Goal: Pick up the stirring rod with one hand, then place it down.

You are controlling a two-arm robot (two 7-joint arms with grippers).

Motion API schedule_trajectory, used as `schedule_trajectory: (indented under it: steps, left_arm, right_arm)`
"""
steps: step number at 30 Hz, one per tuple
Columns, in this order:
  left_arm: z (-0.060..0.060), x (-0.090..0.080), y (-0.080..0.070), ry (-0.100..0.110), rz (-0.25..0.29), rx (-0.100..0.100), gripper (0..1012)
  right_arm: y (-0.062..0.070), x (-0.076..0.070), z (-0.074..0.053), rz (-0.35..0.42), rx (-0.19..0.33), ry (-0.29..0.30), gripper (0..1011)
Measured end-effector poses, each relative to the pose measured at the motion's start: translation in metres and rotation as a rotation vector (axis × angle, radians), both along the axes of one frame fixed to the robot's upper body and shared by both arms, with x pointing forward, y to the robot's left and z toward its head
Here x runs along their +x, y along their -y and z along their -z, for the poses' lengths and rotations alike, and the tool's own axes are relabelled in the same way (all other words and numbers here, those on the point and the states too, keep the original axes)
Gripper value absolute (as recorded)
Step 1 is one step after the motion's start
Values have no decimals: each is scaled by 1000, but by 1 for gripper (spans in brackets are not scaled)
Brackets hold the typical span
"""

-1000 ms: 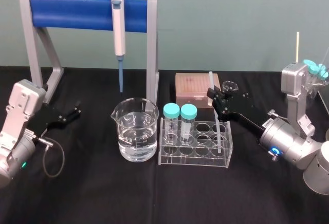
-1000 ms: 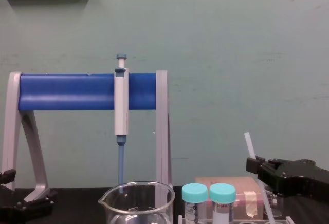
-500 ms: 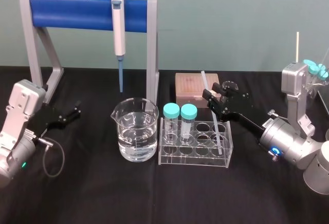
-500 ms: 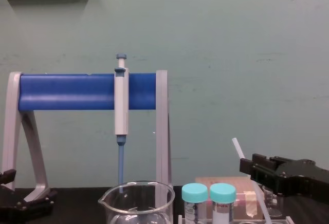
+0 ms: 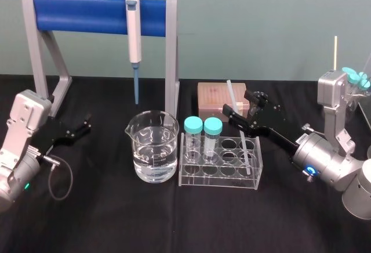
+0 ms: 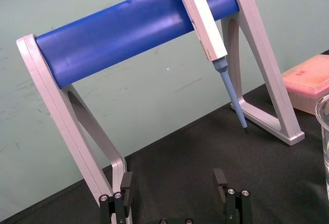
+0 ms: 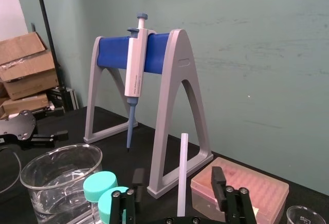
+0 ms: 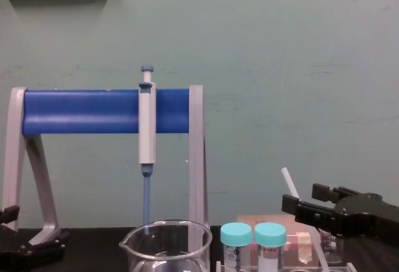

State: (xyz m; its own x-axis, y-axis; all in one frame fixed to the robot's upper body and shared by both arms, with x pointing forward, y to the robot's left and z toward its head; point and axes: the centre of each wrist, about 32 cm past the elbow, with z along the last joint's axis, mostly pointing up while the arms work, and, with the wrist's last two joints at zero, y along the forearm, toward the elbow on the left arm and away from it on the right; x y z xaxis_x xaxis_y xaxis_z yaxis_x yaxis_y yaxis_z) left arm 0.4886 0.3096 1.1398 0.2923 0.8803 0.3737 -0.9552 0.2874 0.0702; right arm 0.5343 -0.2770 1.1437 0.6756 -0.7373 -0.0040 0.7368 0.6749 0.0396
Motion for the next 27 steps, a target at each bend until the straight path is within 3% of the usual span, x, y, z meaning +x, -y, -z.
schedule_trajectory:
  steps: [7,11,12,18,27]
  left_arm:
    - [0,0,0,0,0,0,1000]
    - [0,0,0,0,0,0,1000]
    - [0,0,0,0,0,0,1000]
    - [0,0,0,0,0,0,1000]
    - [0,0,0,0,0,0,1000]
  right_arm:
    - [4,-1,-8,36,27,36,973]
    - [12,-9,-13,179,45,66,1003]
    - [12,-9,-13,179,45,66,1003]
    - [23,-20,-3,319,2,14,1003]
    - [30,-27,9,363,-33,-40,1003]
